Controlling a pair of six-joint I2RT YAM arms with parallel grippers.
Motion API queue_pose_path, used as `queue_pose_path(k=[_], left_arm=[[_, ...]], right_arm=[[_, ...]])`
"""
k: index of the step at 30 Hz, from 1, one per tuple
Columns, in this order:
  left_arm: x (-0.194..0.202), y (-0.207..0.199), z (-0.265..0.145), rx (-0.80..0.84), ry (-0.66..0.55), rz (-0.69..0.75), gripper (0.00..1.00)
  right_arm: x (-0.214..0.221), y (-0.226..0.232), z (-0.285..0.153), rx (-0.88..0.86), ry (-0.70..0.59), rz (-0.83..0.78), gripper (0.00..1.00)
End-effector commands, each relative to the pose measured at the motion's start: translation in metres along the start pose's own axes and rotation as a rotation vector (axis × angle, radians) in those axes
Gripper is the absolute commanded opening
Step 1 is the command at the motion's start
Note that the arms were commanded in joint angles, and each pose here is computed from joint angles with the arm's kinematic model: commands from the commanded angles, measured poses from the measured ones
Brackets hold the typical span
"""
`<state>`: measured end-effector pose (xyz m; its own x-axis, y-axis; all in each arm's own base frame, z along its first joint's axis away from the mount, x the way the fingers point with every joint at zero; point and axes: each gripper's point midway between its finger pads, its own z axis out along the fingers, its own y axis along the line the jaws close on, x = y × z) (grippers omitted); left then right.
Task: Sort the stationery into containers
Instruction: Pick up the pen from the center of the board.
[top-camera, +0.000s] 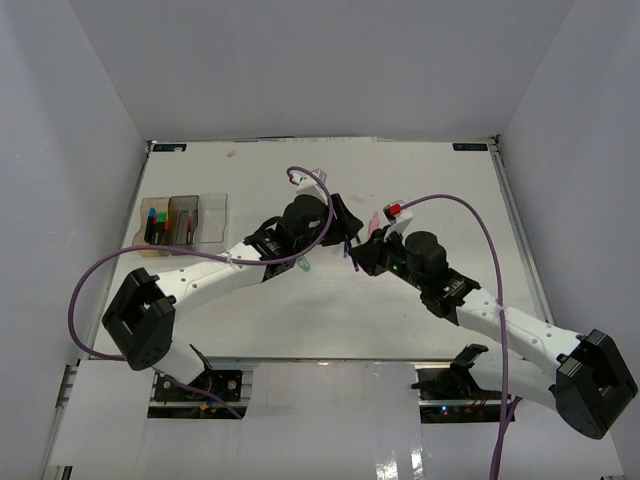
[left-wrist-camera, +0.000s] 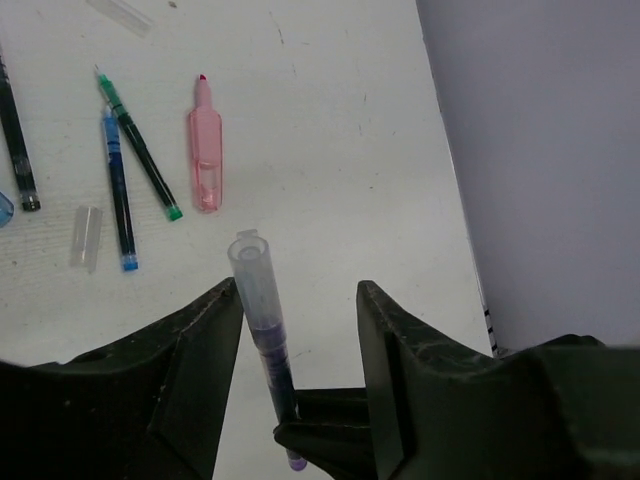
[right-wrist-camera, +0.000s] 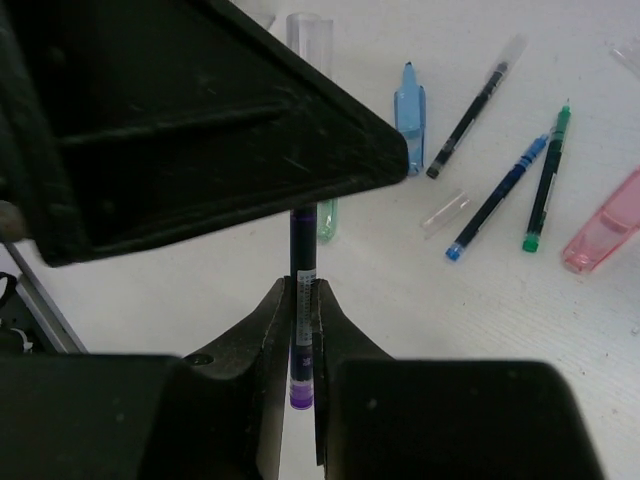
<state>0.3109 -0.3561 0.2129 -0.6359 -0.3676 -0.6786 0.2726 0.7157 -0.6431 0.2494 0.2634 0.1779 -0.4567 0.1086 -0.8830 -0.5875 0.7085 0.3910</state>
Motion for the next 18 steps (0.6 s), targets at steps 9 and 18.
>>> queue_pose_path(k=[9,18], left_arm=[[0.0,-0.015,0.008,0.006,-0.026,0.005,0.23],[-0.015,0.009,0.001,-0.108,-0.054,0.111,0.12]], right_arm=[[-0.018,0.019,-0.004,-0.087,-0.094,0.032,0.16],[-0.01,0.01,-0.004,-0.052,-0.069,-0.004,0.69]])
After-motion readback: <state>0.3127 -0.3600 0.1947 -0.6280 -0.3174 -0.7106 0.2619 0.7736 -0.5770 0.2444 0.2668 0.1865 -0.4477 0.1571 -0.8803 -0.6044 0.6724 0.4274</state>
